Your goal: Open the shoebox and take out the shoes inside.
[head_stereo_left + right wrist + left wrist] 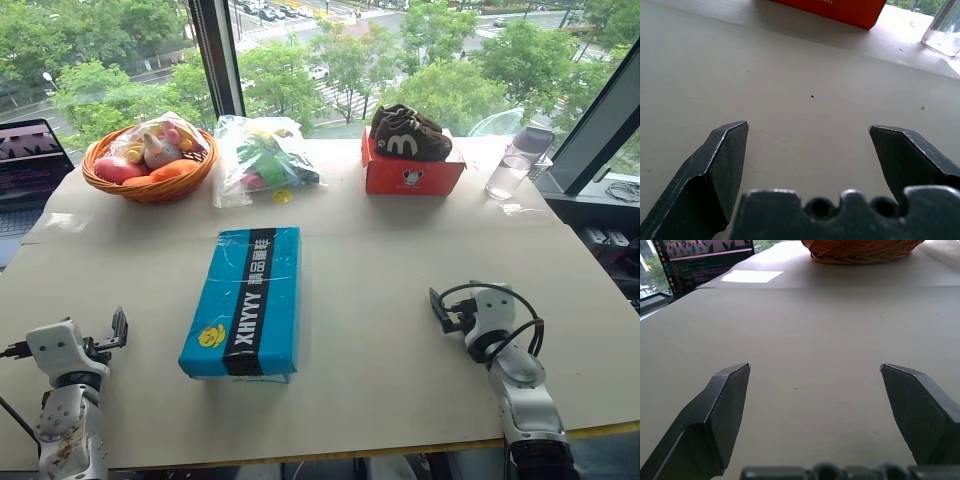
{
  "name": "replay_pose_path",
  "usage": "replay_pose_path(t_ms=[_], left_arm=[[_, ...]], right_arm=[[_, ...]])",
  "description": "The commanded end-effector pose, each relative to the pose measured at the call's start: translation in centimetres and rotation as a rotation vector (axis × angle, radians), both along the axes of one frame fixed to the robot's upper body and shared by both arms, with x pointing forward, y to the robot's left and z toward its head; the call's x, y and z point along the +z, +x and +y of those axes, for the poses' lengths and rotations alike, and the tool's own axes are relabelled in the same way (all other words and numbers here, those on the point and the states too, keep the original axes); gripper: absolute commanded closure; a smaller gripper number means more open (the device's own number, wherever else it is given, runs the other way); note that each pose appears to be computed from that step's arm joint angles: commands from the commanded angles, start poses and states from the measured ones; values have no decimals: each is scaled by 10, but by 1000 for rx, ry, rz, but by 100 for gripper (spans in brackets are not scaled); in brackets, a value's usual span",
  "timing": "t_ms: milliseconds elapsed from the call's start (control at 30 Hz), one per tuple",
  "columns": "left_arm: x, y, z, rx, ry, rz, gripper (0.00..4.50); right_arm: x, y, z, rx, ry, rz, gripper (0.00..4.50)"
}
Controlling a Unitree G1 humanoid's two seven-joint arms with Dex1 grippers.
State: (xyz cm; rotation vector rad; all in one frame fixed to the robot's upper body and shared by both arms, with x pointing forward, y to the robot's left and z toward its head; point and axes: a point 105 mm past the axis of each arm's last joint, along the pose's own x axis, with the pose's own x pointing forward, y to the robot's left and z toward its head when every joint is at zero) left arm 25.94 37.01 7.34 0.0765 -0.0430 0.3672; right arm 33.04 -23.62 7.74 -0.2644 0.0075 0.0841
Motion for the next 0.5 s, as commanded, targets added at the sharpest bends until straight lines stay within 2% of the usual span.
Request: replay_pose_path(t_ms=[33,167,233,300,367,467,500], left_arm=[[-10,6,-9,-45,-32,26,3],[-6,20,-25,-182,-50,31,3],[7,21,-48,-396,-61,49,3],[11,7,-83,-702,-81,157,3],[11,-10,-100,-874,-78,249,3],[30,-25,-94,-981,-46,327,78],[37,-27,-91,-1004,-17,344,117]], right_arm=[[-11,-2,-13,-53,17,39,0],[-8,1,-10,-35,31,42,0],[4,4,1,54,72,36,0],[18,-1,25,239,146,68,0],[27,-8,41,365,188,96,0],[53,-28,73,625,174,148,73],[62,-35,85,708,156,158,107]])
